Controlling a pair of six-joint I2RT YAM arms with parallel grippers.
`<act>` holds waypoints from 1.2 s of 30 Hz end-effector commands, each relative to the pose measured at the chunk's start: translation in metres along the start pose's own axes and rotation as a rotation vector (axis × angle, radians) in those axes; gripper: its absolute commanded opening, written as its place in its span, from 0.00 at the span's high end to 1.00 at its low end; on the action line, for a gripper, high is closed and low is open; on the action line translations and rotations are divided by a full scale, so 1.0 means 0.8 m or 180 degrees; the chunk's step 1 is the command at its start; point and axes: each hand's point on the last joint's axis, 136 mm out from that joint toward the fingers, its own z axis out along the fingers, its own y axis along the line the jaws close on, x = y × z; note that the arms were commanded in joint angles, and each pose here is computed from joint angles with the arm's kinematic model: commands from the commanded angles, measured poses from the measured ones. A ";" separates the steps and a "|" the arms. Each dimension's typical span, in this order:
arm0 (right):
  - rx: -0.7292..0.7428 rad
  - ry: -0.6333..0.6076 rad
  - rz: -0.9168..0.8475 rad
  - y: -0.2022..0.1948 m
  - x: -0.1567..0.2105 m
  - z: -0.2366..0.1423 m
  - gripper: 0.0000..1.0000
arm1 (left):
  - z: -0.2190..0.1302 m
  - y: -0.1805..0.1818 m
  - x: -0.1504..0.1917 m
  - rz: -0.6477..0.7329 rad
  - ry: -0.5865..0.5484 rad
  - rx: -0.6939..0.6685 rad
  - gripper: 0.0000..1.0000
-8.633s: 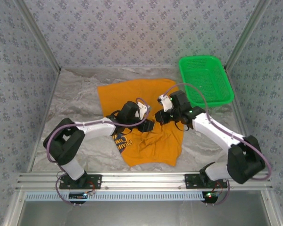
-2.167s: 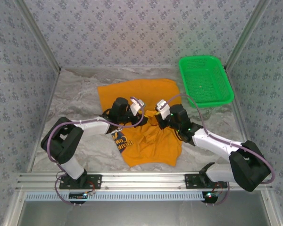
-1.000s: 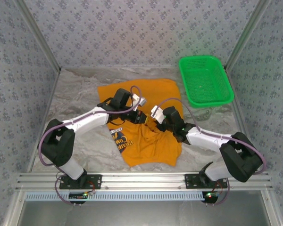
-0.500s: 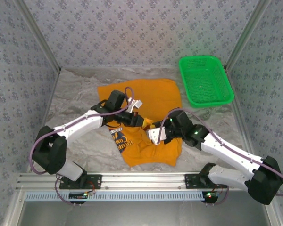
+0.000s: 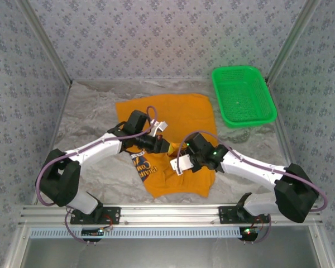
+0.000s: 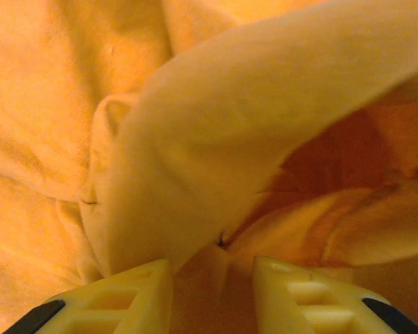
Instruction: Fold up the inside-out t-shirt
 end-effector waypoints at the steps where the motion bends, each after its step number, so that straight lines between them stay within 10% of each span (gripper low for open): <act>1: -0.0175 -0.0390 -0.0029 -0.003 -0.021 -0.024 0.64 | 0.002 -0.007 -0.001 0.0006 -0.0002 0.0101 0.95; 9: 0.0343 0.0034 -0.0352 -0.035 0.006 0.014 0.75 | 0.007 -0.017 -0.005 0.0018 -0.0047 0.0187 0.95; 21: -0.0637 0.0241 -0.0410 0.030 0.022 0.042 0.50 | 0.005 -0.025 -0.007 0.0046 -0.0114 0.0250 0.95; 25: -0.0750 0.0098 -0.0378 0.042 0.008 0.053 0.64 | 0.008 -0.016 -0.006 0.0036 -0.0139 0.0213 0.94; 29: -0.0685 -0.0103 -0.0408 0.037 -0.012 0.043 1.00 | 0.008 -0.004 -0.006 0.0017 -0.0148 0.0129 0.94; 36: 0.0335 -0.0590 -0.0498 -0.022 -0.043 -0.025 1.00 | -0.016 0.040 -0.030 0.0012 -0.0337 -0.0331 0.94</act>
